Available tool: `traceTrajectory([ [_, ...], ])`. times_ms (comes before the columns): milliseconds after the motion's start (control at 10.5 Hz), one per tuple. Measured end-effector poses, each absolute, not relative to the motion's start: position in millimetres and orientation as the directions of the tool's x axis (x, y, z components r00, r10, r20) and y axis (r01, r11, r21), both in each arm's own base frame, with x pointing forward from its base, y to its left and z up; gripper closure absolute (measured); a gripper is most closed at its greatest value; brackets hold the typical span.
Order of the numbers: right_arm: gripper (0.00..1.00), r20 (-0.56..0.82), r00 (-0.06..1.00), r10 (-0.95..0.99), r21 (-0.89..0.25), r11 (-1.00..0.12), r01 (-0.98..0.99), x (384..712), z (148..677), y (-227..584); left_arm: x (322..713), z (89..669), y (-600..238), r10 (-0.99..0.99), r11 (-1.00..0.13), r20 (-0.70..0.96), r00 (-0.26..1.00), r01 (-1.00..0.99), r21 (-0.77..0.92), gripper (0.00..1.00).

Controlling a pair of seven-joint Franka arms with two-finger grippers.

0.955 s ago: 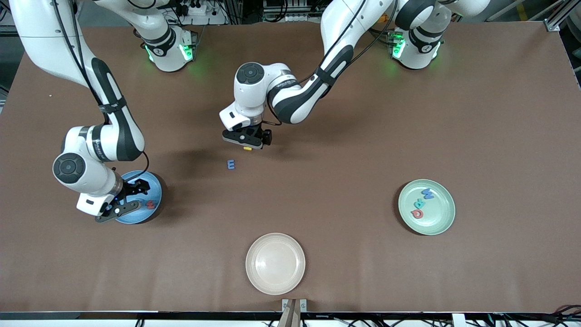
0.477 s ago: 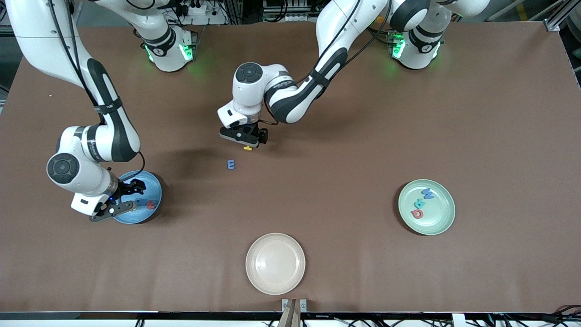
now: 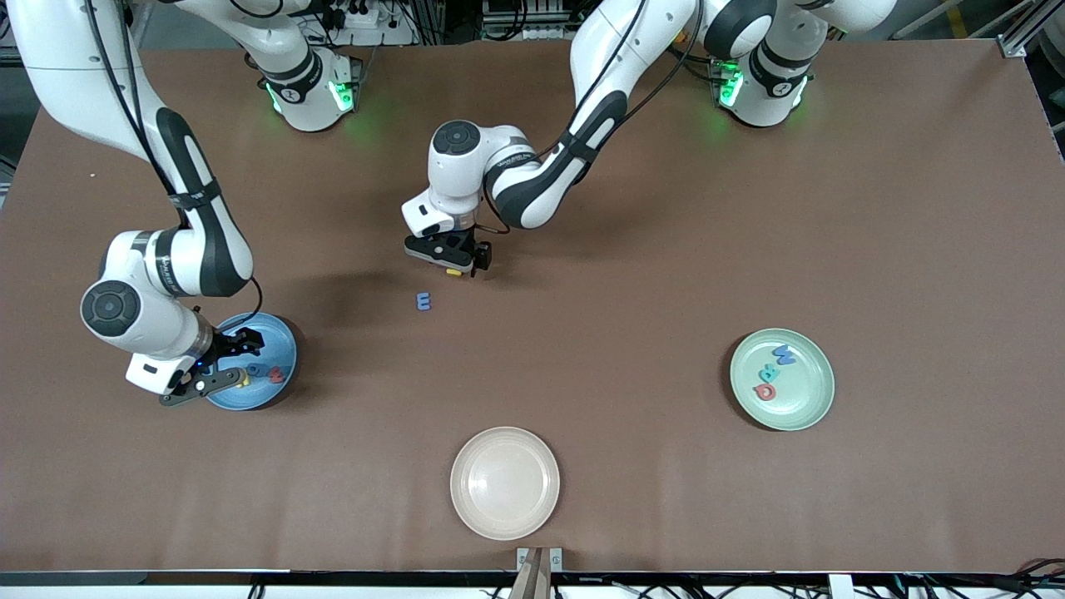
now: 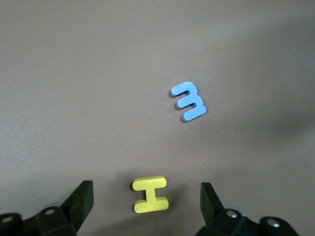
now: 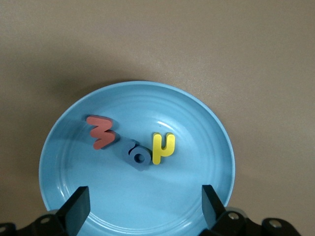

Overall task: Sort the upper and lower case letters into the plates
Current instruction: 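Lower the left gripper onto the yellow H and close it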

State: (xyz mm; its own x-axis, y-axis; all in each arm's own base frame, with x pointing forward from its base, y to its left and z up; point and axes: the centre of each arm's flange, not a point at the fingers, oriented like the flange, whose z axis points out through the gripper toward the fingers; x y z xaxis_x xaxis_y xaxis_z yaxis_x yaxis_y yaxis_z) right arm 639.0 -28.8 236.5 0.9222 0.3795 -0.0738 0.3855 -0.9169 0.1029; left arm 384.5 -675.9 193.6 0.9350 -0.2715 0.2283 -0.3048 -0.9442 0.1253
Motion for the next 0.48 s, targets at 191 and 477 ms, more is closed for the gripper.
traceTrajectory([
  [191, 0.0, -0.075, 0.922, 0.38, 0.102, -0.917, 0.386, 638.6, 236.1, -28.6, 380.1, 193.2, -678.4, -0.279, -0.942, 0.23, 0.933, -0.312, 0.123, 0.07],
  [477, 0.0, -0.075, 0.922, 0.38, 0.102, -0.917, 0.386, 638.4, 235.7, -28.5, 378.9, 188.7, -678.1, -0.296, -0.939, 0.238, 0.925, -0.328, 0.105, 0.11],
])
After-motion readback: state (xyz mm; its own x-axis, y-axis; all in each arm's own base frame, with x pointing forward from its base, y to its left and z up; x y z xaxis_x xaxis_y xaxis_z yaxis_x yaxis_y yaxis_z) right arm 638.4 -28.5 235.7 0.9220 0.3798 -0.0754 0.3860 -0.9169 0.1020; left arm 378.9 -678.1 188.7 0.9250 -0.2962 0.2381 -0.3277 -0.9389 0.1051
